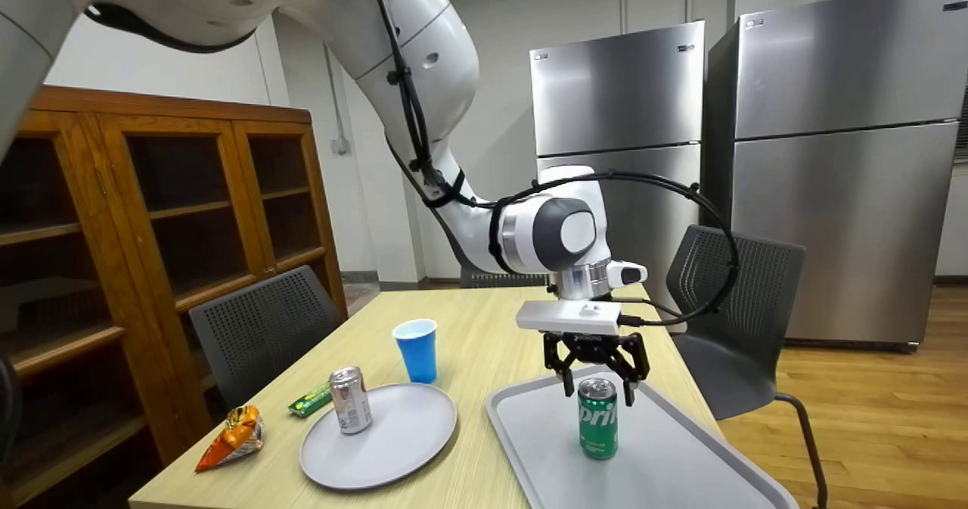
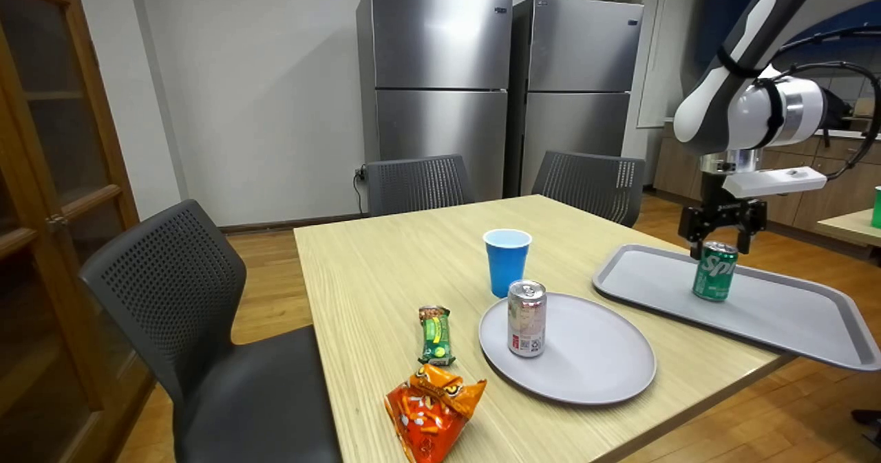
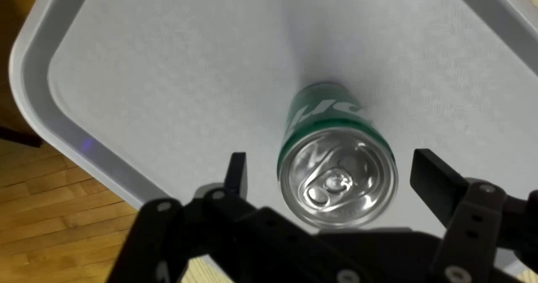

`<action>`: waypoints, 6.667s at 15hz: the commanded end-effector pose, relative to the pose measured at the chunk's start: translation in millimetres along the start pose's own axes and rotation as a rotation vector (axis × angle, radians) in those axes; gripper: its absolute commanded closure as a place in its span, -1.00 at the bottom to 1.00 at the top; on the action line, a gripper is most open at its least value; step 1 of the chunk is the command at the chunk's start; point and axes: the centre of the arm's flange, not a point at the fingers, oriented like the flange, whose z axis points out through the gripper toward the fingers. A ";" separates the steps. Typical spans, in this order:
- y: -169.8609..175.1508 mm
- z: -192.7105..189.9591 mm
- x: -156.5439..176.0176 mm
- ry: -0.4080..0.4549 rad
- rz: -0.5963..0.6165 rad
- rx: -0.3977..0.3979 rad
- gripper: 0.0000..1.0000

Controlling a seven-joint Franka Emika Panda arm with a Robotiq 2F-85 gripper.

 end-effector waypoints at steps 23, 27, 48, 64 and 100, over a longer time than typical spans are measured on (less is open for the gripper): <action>-10.7 -60.6 -22.5 0.057 -0.117 0.037 0.21; -33.0 -85.4 -37.0 0.079 -0.185 0.052 0.21; -201.8 -93.5 -107.7 0.103 -0.686 0.089 0.21; -251.0 -64.0 -132.2 0.200 -1.123 0.092 0.21; -223.0 -125.0 -139.5 0.228 -0.768 0.005 -1.00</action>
